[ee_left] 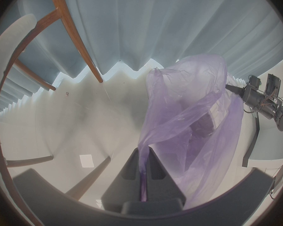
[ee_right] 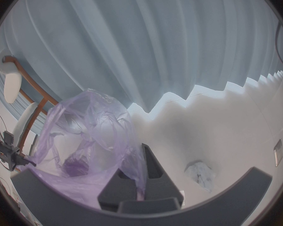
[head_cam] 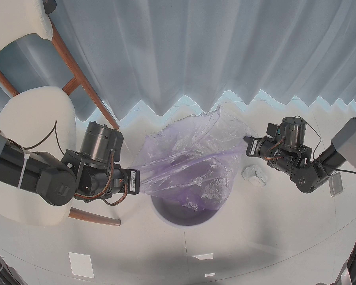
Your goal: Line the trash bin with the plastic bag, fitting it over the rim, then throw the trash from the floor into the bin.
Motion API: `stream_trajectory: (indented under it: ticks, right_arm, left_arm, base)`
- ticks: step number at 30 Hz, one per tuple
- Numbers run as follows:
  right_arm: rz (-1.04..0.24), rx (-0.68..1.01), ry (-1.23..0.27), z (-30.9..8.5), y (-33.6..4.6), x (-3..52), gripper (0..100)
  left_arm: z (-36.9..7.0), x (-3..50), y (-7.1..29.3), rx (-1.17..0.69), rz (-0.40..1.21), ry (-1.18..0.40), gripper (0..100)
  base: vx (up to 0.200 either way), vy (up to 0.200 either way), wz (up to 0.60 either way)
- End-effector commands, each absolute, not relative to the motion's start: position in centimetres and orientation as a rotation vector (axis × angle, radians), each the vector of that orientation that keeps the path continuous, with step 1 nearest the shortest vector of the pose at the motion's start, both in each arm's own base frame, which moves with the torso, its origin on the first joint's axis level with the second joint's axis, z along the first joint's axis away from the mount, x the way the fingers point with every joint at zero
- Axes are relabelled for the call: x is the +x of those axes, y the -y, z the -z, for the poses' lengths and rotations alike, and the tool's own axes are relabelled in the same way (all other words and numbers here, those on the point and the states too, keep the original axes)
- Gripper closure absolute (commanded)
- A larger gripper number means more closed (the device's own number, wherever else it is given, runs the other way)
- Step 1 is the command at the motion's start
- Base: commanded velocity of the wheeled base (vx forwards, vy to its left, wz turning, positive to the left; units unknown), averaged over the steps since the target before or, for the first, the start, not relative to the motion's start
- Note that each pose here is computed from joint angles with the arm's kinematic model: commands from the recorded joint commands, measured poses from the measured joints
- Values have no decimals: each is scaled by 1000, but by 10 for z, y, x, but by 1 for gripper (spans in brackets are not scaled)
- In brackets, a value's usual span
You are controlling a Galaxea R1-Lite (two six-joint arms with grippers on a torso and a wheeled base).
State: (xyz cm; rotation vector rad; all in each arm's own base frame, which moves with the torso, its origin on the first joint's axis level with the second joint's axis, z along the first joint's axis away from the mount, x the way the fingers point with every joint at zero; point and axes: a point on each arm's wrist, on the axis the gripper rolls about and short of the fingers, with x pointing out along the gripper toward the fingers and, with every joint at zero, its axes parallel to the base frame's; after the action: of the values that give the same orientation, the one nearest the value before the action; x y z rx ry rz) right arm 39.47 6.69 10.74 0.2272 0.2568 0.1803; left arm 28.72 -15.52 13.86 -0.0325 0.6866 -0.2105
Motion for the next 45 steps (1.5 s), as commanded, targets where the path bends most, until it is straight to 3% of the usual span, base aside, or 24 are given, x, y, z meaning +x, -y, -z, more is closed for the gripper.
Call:
stream_trajectory:
  ticks: [1, 6, 14, 22, 41, 42, 45]
  right_arm:
    - [-199, 256, -274, -97, -67, 389, 0]
    - [-374, 449, -279, -154, -72, 326, 0]
    - [-385, 592, -536, -168, -71, 280, 0]
    - [-371, 643, -686, -156, -86, 287, 0]
    - [-293, 684, -695, -139, -107, 351, 0]
    - [-291, 686, -694, -139, -107, 352, 100]
    - [-294, 692, -693, -140, -110, 351, 100]
  left_arm:
    - [-132, 282, 160, -17, 221, -708, 100]
    - [-148, 261, 158, -12, 245, -669, 100]
    - [-146, 251, 161, 23, 233, -664, 100]
    - [-152, 243, 168, 32, 271, -645, 100]
    - [-155, 236, 173, 47, 274, -626, 100]
    - [-156, 236, 172, 47, 275, -625, 100]
    - [-157, 235, 172, 46, 275, -623, 100]
  base:
    - [0, 0, 0]
    - [0, 0, 0]
    - [0, 0, 0]
    - [0, 0, 0]
    - [0, 0, 0]
    - [0, 0, 0]
    - [0, 0, 0]
